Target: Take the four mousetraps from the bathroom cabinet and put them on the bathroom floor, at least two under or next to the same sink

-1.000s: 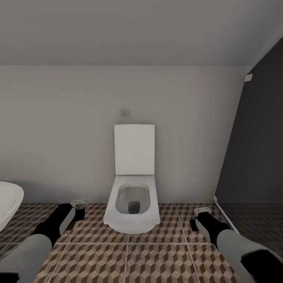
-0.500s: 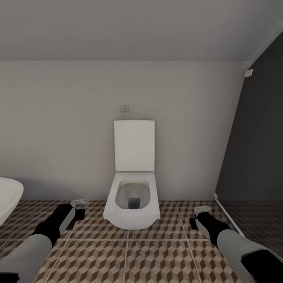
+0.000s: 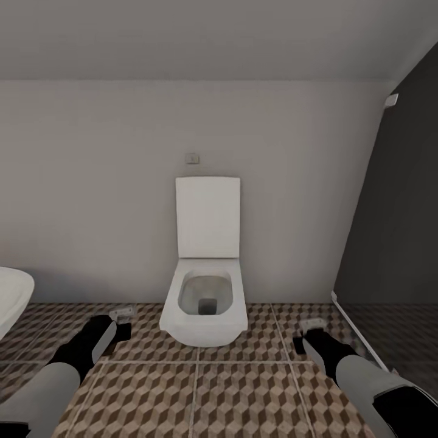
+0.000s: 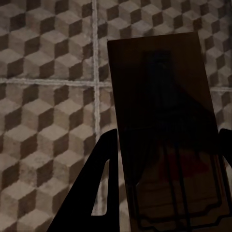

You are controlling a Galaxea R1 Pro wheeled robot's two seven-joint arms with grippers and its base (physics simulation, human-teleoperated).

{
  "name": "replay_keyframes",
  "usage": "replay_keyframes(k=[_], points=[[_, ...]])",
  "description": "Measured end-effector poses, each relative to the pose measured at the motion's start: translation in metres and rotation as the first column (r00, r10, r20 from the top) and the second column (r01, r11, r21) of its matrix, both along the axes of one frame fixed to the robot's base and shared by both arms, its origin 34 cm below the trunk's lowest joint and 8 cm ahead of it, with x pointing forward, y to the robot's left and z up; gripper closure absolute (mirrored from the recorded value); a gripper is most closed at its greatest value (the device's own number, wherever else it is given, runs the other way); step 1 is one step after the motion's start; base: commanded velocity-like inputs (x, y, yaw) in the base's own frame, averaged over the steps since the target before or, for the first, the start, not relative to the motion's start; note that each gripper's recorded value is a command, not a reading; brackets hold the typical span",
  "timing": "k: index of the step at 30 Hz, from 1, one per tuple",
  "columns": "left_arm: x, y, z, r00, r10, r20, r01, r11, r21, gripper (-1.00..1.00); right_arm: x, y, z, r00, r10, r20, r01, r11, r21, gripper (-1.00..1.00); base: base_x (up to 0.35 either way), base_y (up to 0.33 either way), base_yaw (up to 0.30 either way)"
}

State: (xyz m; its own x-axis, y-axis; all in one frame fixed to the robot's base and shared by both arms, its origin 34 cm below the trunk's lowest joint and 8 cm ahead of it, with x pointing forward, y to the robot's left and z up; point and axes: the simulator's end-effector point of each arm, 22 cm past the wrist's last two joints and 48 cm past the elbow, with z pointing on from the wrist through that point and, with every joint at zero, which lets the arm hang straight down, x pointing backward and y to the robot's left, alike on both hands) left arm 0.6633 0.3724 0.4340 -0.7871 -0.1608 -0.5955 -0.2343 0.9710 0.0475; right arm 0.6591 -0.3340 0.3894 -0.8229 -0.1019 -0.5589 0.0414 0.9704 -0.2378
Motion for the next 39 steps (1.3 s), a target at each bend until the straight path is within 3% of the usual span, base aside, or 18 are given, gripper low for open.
replay_keyframes(k=[39], points=[[-0.019,0.0,-0.096,0.987,0.0,-0.158,0.0,1.0,0.0,1.0,-0.026,0.0,-0.094,0.987,0.002,-0.159,-0.002,1.0,-0.002,1.0,0.0,0.0,0.0]])
